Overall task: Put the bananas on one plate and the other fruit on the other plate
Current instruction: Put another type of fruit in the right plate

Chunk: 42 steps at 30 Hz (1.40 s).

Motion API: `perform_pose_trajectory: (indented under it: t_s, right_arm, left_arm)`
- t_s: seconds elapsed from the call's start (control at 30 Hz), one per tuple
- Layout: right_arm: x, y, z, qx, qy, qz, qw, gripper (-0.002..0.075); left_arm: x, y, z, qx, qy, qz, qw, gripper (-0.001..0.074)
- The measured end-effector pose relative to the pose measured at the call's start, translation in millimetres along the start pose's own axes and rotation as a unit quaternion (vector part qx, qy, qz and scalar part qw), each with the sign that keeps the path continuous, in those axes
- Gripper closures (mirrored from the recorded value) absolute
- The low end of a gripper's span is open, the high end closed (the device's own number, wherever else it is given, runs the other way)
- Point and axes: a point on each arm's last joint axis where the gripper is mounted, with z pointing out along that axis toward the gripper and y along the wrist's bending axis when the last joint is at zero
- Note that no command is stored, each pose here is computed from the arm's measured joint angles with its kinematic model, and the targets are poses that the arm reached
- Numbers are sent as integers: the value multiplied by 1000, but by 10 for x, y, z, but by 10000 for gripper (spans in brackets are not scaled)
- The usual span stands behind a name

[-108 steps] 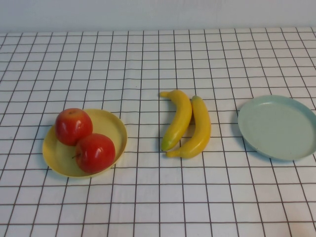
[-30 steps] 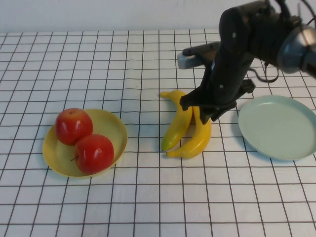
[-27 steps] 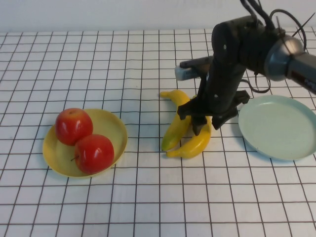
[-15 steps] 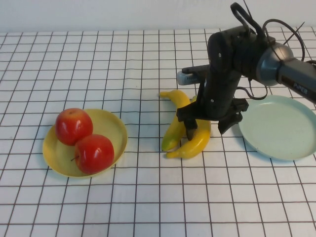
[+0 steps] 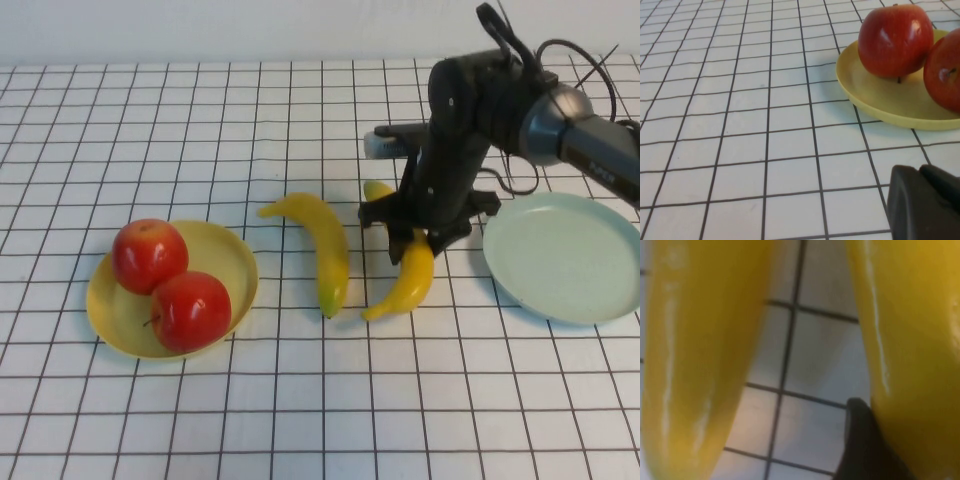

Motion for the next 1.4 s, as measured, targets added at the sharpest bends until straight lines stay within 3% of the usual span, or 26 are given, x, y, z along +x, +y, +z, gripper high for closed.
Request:
perform_pose_trajectory:
  t_s: [0.17,0.33,0.5,0.6,0.73,0.83,1.0,1.17,1.4]
  right_arm:
    - [-33,51,-655,-10,-82,-39,996,408]
    - [207,-130,-1215,52,-131,-63,988,408]
    - [483,-615,-1152,120,-82,-47,988,408]
    - [581,-1033,-1013,148,-41,-13,988,408]
    - [604,-1508,-958,148,-14,11,989,408]
    - [594,-1694,-877,142,3,0,990,408]
    - [553,-1751,-689,134,25,-21,990,399]
    - [513,-1767,-584,133,25,-17,991,291]
    - [291,-1673,-897,110,-36,6,993,354]
  left_arm:
    - [0,0,0,0,0,0,1000,738]
    - [0,0,0,0,0,0,1000,738]
    - [0,0,0,0,0,0,1000,738]
    - [0,0,0,0,0,0,1000,738]
    - [0,0,0,0,0,0,1000,738]
    - [0,0,0,0,0,0,1000,738]
    - [0,0,0,0,0,0,1000,738]
    - [0,0,0,0,0,0,1000,738]
    - [0,0,0,0,0,0,1000,738]
